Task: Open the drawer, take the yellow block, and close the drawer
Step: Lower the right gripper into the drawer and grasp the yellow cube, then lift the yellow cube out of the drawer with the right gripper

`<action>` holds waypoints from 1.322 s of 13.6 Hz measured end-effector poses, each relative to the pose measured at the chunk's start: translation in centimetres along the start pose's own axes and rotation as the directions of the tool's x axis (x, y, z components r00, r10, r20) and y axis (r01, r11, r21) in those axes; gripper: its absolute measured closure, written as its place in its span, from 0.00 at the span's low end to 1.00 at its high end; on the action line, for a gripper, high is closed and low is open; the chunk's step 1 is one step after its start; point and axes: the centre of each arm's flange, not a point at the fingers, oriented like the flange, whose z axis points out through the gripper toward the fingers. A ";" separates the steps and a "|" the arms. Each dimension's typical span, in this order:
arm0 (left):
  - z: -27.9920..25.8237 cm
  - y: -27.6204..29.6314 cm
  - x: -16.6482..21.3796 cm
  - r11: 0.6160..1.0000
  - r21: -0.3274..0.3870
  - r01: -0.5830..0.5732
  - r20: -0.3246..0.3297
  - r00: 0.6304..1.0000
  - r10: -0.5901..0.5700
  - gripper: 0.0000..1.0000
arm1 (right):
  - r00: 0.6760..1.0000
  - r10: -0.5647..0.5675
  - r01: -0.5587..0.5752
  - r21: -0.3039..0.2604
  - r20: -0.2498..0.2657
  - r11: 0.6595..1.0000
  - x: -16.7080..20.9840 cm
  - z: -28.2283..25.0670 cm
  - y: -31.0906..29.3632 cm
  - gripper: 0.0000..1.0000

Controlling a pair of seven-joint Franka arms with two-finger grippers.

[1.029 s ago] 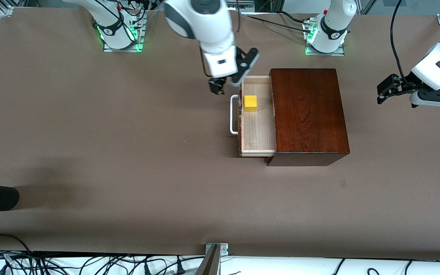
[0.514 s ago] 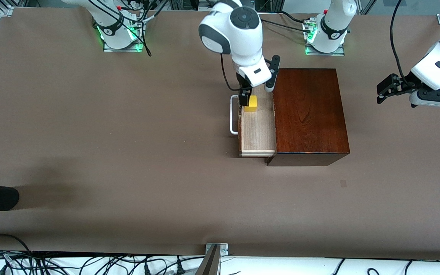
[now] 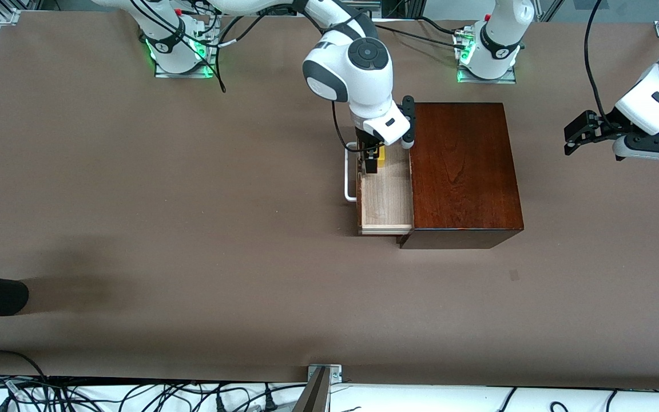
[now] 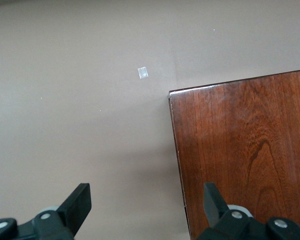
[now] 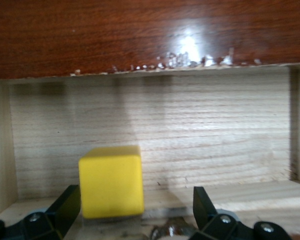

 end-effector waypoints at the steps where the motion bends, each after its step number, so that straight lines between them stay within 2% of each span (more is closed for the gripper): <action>1: 0.0 0.0 0.0 1.000 0.000 0.000 0.000 1.000 0.000 0.00 | 1.000 -0.013 0.013 -0.004 0.009 1.000 0.2 0.6 -0.4 0.00; 7: 0.0 0.0 0.0 1.000 0.000 0.000 0.000 1.000 0.000 0.00 | 0.999 -0.035 0.035 -0.012 0.023 0.999 0.4 2.5 -1.0 0.02; 8: 0.0 0.0 0.0 1.000 0.000 0.000 0.000 1.000 0.000 0.00 | 0.999 -0.042 0.043 -0.019 0.030 0.999 0.4 2.7 -1.0 0.07; 10: 0.0 0.0 0.0 1.000 0.000 0.000 0.000 1.000 0.000 0.00 | 0.998 -0.046 0.046 -0.022 0.035 0.999 0.3 3.1 -1.0 0.34; 11: 0.0 0.0 0.0 1.000 0.000 0.000 0.000 1.000 0.000 0.00 | 0.998 -0.045 0.046 -0.022 0.034 0.999 0.3 3.0 -0.9 0.41; 12: 0.0 0.0 0.0 1.000 0.000 0.000 0.000 1.000 0.000 0.00 | 0.999 -0.044 0.045 -0.025 0.032 0.999 0.4 2.9 -0.8 0.44; 15: 0.0 0.0 0.0 1.000 0.000 0.000 0.000 1.000 0.000 0.00 | 0.999 -0.030 0.031 -0.039 0.026 0.999 0.6 1.2 0.3 0.44; 18: 0.0 0.1 0.0 1.000 0.000 -0.001 0.000 1.000 0.001 0.00 | 0.998 -0.008 0.010 -0.029 0.068 1.000 0.8 -2.8 1.5 0.44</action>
